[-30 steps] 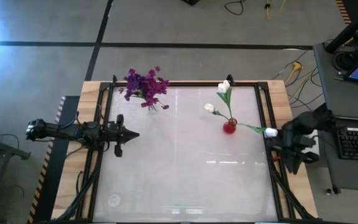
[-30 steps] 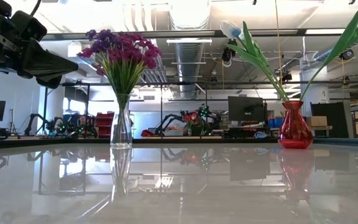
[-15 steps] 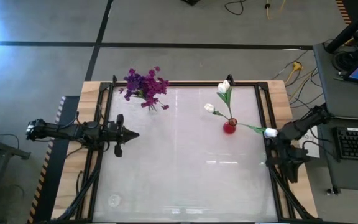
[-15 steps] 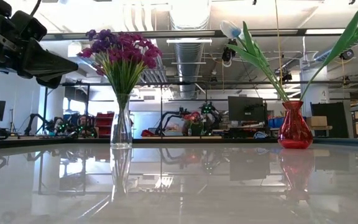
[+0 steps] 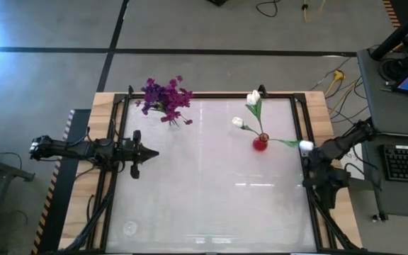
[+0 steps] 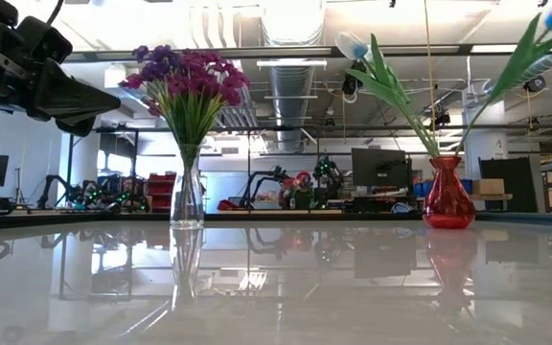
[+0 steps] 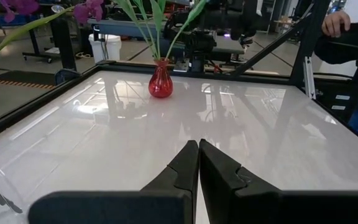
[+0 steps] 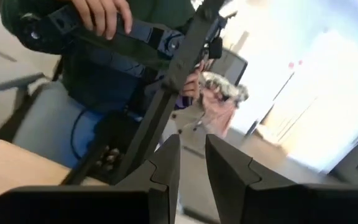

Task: Sort flowers into vase by color
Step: Return to Home Position

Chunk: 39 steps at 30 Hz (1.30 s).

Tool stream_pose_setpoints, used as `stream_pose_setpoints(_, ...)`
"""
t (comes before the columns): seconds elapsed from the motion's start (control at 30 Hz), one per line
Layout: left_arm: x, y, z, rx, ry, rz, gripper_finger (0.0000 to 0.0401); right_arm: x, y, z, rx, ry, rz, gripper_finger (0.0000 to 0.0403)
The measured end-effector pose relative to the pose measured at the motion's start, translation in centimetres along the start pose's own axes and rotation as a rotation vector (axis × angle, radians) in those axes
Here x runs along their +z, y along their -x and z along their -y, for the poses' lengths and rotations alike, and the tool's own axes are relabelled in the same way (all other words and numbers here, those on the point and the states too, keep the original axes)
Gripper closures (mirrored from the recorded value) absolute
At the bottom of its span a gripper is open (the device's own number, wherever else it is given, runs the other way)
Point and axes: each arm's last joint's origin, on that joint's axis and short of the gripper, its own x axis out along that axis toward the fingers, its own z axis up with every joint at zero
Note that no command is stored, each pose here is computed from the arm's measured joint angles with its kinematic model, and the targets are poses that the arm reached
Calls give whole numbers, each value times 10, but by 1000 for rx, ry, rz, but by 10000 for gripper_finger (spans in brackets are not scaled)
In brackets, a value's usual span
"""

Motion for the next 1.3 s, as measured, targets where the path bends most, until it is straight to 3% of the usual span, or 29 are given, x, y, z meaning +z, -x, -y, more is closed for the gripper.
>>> stream_pose_setpoints(0.2, 0, 0, 0, 1, 0, 0, 401, 16, 2, 4, -11, 328, 17, 335)
stream_pose_setpoints(0.47, 0, 0, 0, 1, 0, 0, 401, -8, 1, 1, -57, 918, -166, 335)
stream_pose_setpoints(0.53, 0, 0, 0, 0, 0, 0, 401, -16, 1, 0, -60, 1016, -262, 335)
stream_pose_setpoints(0.63, 0, 0, 0, 1, 0, 0, 401, -18, 3, 2, -99, 1045, -362, 335)
stream_pose_setpoints(0.83, 0, 0, 0, 1, 0, 0, 401, -20, 7, 6, -192, 942, -496, 335)
stream_pose_setpoints(1.0, 0, 0, 0, 0, 0, -1, 401, -22, 13, 9, -352, 495, -491, 335)
stream_pose_setpoints(1.3, 0, 0, 0, 1, 0, -1, 401, -25, 24, 14, -619, -111, -423, 335)
